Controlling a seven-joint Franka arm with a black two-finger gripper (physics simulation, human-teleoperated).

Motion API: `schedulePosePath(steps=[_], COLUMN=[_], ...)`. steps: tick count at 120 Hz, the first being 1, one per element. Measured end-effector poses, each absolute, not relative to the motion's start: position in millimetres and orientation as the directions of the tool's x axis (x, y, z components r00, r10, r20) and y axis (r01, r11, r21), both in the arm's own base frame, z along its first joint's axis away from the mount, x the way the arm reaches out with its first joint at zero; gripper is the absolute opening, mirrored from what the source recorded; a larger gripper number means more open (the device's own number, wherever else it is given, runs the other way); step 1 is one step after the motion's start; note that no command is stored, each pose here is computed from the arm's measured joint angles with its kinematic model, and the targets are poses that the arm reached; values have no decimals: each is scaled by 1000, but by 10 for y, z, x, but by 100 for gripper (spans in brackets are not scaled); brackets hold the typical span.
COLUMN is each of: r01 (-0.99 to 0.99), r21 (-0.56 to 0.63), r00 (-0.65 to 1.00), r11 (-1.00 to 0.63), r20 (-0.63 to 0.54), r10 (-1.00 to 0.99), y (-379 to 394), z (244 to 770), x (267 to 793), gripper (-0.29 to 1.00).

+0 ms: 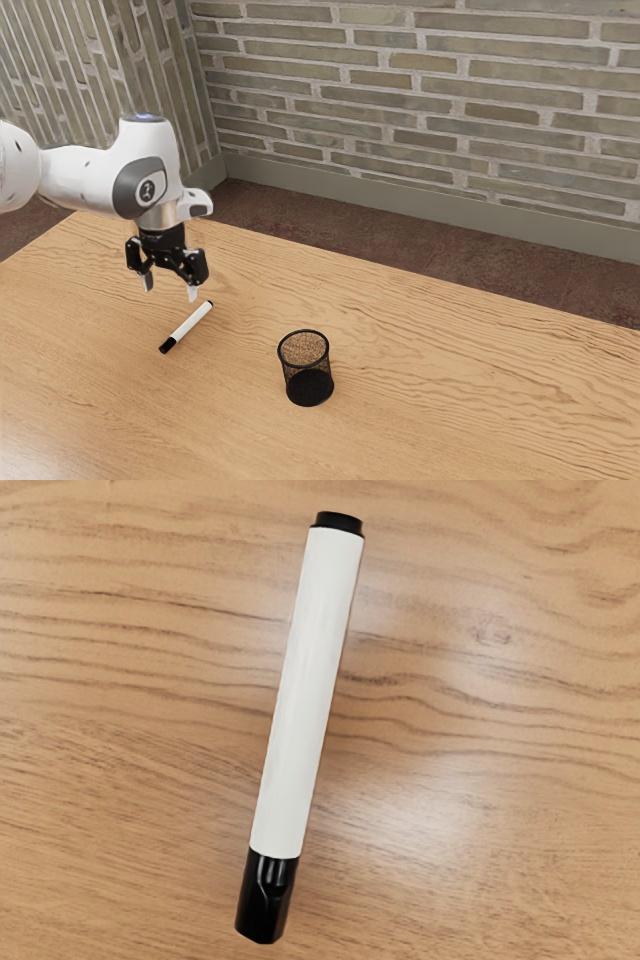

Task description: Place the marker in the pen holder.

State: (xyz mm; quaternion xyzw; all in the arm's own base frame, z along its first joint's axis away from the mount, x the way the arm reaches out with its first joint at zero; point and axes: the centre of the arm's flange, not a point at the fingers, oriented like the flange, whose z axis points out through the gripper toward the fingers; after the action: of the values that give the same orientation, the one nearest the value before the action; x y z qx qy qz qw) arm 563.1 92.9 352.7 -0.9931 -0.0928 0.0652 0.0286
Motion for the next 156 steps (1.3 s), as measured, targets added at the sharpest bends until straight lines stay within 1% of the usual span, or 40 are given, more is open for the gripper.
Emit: schedulePosePath(steps=[9, 20, 27, 52, 69, 91, 136, 156], r01=[146, 85, 72, -10, -61, -107, -135, -143], r21=[-70, -77, -60, -44, -49, -44, -17, -15], r00=[983, 995, 996, 1000, 998, 994, 989, 987], r11=[-987, -993, -996, -999, -997, -993, -991, -990], r20=[-99, -52, -40, 26, 6, -17, -70, -78], r10=[152, 89, 74, -11, -61, -106, -134, -142], y=[932, 930, 921, 900, 932, 995, 1082, 1110], z=[3239, 3021, 2846, 2779, 2570, 2513, 2477, 2477], x=[5601, 5684, 5726, 5927, 5988, 6013, 6000, 5989], gripper=[70, 70, 70, 70, 70, 69, 44, 31])
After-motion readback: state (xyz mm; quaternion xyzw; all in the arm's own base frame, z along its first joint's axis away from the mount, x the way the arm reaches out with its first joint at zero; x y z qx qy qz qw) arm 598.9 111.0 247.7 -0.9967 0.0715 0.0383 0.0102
